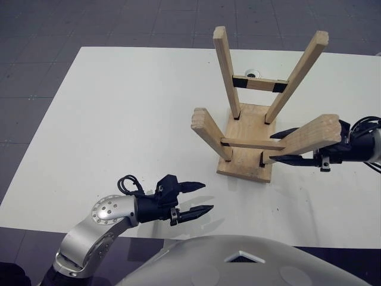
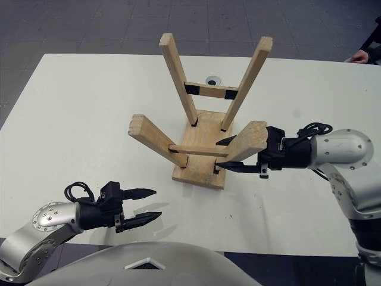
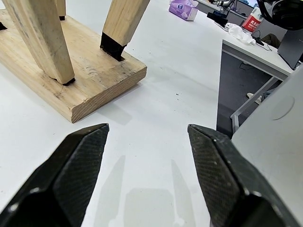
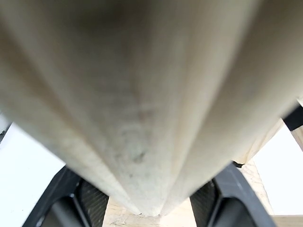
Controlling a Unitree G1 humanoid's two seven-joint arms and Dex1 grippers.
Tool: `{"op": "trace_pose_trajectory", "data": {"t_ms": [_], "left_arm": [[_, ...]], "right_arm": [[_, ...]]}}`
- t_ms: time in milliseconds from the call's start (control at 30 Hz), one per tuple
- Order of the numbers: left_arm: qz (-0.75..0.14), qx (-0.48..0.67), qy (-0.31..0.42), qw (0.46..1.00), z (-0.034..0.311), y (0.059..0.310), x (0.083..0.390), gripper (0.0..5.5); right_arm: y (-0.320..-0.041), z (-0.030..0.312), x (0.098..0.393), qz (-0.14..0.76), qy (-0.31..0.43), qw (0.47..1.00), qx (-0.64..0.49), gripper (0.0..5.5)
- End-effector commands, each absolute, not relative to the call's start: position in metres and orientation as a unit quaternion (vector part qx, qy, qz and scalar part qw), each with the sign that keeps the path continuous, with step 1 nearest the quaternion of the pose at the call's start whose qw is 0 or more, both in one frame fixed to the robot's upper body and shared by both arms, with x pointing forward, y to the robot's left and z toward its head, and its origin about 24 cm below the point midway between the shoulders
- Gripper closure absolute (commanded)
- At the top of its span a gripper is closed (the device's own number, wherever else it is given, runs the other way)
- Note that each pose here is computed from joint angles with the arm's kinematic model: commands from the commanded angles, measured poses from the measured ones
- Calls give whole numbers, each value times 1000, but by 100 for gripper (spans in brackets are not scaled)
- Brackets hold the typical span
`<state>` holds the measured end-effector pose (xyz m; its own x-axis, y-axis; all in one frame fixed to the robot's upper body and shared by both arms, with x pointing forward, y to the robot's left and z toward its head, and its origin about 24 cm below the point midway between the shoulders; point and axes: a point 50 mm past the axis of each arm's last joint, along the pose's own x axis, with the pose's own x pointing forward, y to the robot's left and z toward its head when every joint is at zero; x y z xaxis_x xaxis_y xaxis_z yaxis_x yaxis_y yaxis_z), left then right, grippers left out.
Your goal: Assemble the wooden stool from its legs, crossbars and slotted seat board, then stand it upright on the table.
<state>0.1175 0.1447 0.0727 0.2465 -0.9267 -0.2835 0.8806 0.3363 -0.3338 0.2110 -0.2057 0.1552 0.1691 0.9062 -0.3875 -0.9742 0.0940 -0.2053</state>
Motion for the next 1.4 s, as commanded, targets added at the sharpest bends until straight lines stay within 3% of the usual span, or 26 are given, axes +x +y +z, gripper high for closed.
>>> {"op": "trace_pose_trajectory", "data": {"t_ms": [33,433,767,1400], "left_arm": [[-568,-49,222,791,71,145,120,242],[-567,-51,223,792,70,145,119,242],[-568,-51,223,791,70,145,118,242],[-567,-49,222,792,72,145,120,242]], "right_arm": [[-208,161,221,618,100,742,-237,347],[-205,183,230,614,83,744,-250,347],[-204,175,234,584,28,782,-214,347],[-207,153,217,563,90,801,-183,347]]}}
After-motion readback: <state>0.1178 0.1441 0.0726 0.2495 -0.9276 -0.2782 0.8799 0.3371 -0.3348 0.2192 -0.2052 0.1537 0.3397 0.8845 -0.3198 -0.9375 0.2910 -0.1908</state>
